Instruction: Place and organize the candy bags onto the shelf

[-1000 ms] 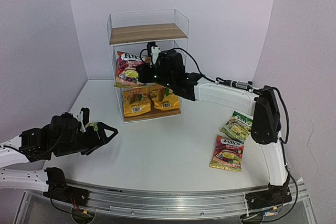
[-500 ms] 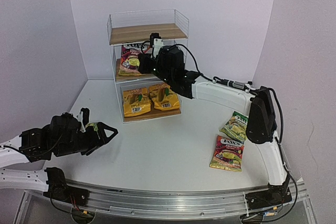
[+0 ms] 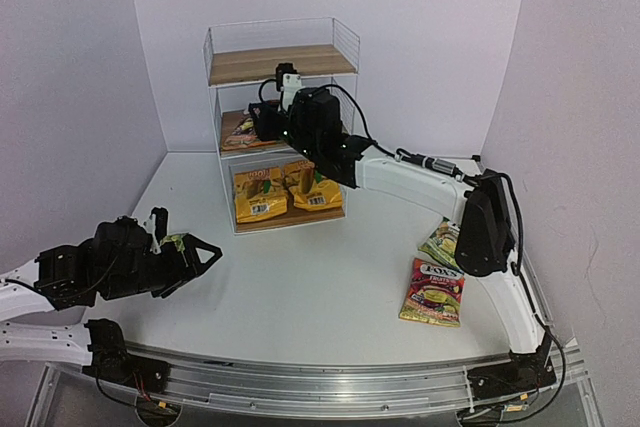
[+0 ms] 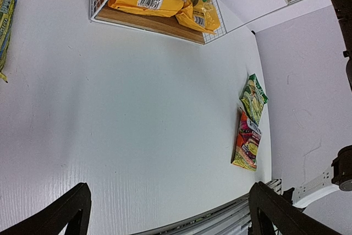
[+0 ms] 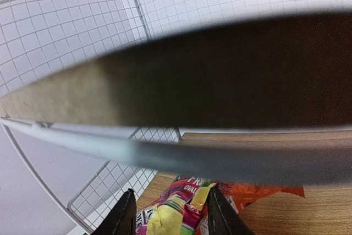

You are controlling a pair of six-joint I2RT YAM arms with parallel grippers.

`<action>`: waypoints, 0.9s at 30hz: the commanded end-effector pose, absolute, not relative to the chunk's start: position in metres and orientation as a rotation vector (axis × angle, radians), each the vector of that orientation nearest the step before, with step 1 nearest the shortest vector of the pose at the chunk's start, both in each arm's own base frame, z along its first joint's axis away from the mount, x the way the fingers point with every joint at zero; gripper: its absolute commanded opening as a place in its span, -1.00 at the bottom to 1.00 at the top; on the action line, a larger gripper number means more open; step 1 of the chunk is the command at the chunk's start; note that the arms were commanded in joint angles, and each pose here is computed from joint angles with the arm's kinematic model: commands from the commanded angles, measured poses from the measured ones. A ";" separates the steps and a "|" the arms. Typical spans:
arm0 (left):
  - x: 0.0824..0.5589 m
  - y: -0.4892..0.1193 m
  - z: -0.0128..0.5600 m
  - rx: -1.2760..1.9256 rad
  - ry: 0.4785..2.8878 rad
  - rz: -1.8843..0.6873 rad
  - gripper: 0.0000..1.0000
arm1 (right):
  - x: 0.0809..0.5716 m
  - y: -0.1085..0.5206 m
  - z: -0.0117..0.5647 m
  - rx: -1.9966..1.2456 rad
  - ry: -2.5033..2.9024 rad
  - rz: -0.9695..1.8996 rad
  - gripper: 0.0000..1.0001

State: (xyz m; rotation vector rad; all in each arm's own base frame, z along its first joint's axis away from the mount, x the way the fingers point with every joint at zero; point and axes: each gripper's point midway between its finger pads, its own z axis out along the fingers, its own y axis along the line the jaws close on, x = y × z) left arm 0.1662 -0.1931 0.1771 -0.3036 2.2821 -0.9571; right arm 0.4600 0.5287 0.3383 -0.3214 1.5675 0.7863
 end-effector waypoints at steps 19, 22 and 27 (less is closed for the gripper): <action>0.167 -0.194 0.186 -0.293 2.244 -0.992 0.99 | 0.430 0.477 0.353 -0.248 1.674 0.778 0.28; 0.168 -0.196 0.185 -0.288 2.242 -0.995 0.99 | 0.420 0.478 0.351 -0.254 1.706 0.845 0.28; 0.168 -0.196 0.187 -0.288 2.232 -1.006 0.99 | 0.408 0.470 0.334 -0.195 1.779 0.913 0.22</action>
